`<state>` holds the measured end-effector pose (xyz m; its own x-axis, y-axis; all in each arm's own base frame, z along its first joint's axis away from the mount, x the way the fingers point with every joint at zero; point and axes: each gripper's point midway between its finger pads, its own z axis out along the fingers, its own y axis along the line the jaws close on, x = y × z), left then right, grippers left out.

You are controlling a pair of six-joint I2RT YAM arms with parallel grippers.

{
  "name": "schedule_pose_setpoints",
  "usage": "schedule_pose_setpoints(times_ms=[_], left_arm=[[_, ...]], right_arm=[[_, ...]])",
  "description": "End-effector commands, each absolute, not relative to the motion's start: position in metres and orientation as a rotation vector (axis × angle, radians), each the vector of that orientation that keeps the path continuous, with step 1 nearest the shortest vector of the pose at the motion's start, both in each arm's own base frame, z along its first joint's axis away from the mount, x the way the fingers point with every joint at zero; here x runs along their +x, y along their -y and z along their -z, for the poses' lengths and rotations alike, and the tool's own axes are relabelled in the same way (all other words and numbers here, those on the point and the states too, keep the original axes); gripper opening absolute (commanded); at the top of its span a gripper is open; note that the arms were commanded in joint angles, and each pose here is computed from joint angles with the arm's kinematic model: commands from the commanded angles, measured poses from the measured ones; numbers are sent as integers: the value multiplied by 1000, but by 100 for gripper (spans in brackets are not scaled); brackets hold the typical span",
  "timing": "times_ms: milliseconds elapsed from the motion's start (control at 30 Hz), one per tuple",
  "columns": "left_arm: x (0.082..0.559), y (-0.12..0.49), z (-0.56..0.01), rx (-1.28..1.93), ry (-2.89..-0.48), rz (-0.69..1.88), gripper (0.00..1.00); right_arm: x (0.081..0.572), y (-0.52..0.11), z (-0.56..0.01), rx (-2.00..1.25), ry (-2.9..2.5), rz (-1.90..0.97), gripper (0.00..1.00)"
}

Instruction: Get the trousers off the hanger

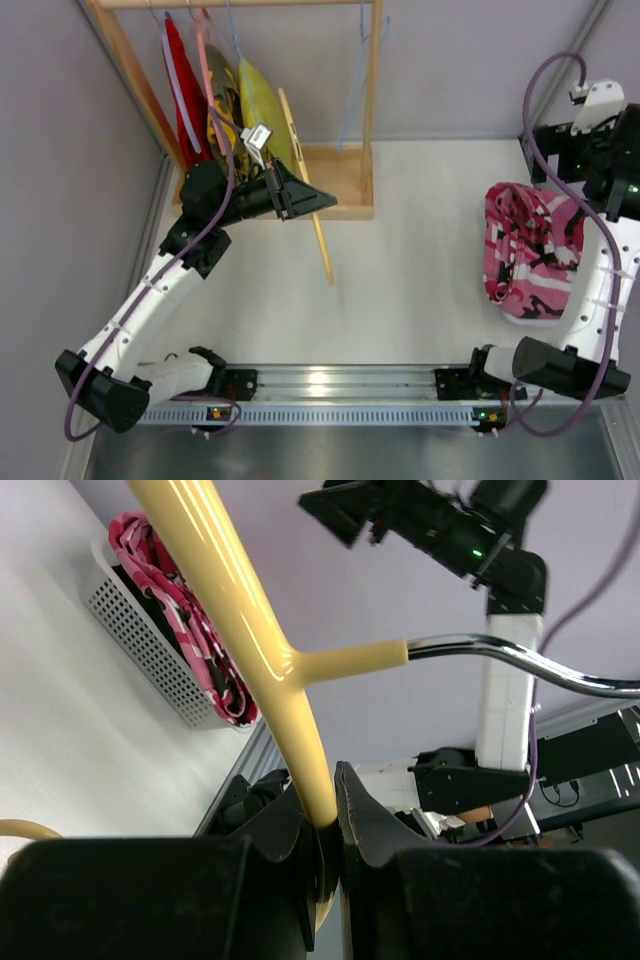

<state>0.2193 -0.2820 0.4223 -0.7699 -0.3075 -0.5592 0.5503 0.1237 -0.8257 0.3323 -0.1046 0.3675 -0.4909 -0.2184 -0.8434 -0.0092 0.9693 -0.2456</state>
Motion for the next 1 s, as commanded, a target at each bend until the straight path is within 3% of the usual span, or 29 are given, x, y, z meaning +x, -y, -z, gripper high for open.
schedule_pose_setpoints(times_ms=[0, 133, 233, 467, 833, 967], left_arm=[[224, 280, -457, 277, -1629, 1691, 0], [231, 280, -457, 251, -1632, 1684, 0], [235, 281, -455, 246, -1634, 1673, 0], [248, 284, -446, 180, -1663, 1663, 0], [266, 288, -438, 76, -1705, 1670, 0], [266, 288, -447, 78, -1683, 1670, 0]], right_arm=[[299, 12, -405, -241, -2019, -171, 99], [281, -98, -413, -340, -1942, -615, 99], [272, -129, -415, -359, -1884, -783, 99], [241, -220, -424, -554, -1779, -871, 99], [199, -333, -383, -858, -1803, -980, 97], [200, -346, -365, -849, -1860, -964, 86]])
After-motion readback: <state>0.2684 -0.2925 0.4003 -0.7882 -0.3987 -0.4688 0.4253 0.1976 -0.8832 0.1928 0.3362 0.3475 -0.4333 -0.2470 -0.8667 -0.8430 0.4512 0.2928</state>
